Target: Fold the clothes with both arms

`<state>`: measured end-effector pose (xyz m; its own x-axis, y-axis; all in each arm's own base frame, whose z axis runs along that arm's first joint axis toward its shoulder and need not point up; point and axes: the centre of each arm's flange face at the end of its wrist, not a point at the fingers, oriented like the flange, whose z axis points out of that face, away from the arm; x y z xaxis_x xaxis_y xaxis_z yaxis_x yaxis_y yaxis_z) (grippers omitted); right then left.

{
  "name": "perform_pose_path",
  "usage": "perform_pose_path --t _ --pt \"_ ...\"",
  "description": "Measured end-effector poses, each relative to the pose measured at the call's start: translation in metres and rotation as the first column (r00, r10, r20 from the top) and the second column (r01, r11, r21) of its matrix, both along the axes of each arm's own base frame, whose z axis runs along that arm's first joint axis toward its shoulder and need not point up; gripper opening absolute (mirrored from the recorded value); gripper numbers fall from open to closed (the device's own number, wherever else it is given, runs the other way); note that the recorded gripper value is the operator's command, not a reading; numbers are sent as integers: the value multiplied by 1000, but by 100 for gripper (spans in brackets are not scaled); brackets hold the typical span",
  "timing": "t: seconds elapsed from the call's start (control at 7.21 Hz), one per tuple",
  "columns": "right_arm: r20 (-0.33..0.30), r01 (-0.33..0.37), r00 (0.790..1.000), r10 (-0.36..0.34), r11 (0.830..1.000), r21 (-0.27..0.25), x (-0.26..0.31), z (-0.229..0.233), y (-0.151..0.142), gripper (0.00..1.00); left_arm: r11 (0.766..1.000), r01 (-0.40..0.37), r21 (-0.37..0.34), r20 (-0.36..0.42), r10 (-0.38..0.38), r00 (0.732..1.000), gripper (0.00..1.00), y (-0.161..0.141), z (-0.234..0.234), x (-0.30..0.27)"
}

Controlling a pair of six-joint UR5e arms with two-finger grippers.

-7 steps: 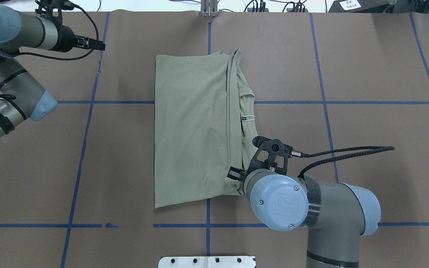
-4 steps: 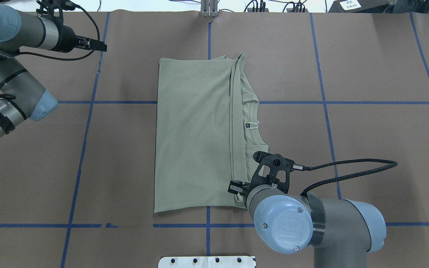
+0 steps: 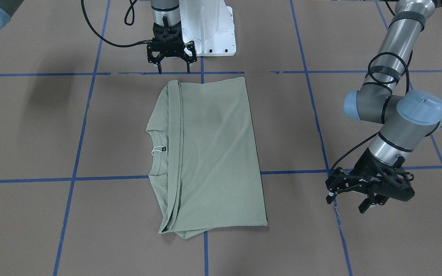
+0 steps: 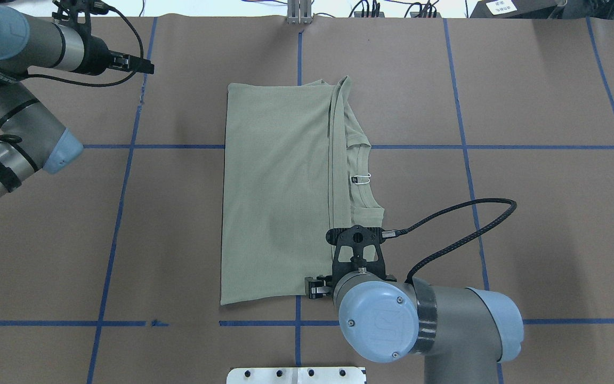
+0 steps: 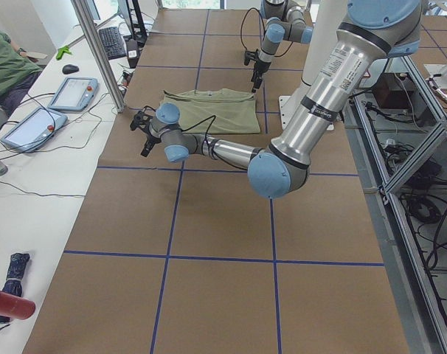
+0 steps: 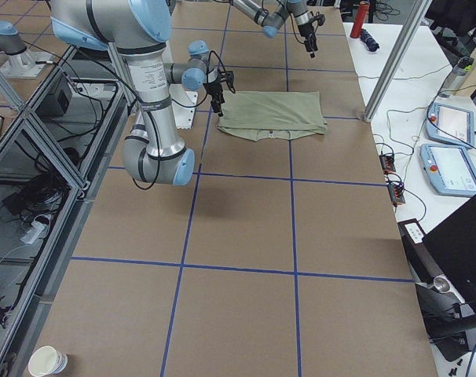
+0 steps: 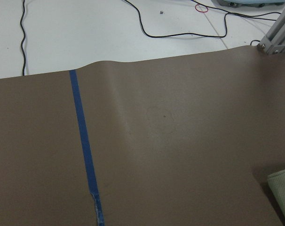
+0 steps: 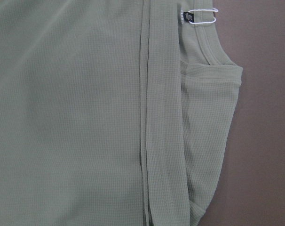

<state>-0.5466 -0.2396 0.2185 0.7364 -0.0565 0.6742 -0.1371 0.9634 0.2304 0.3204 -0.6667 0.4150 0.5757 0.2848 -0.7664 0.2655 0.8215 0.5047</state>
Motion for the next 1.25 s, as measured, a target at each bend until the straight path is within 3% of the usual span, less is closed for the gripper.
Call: perform_pose_path --t 0.28,0.56,1.11,1.25 --pt "-98 118 989 -112 991 56 -13 11 -1 64 1000 0 0 0 0 1000 100 0 0 0" --pt "-165 190 971 -174 978 88 -18 20 -2 58 1000 0 -1 -1 0 1000 100 0 0 0" --pt "-199 239 956 -214 964 114 -28 24 -4 57 1000 0 -1 -1 0 1000 100 1 0 0" --pt "-199 240 956 -214 964 114 -39 18 -6 50 1000 -1 -1 -1 1 1000 100 1 1 1"
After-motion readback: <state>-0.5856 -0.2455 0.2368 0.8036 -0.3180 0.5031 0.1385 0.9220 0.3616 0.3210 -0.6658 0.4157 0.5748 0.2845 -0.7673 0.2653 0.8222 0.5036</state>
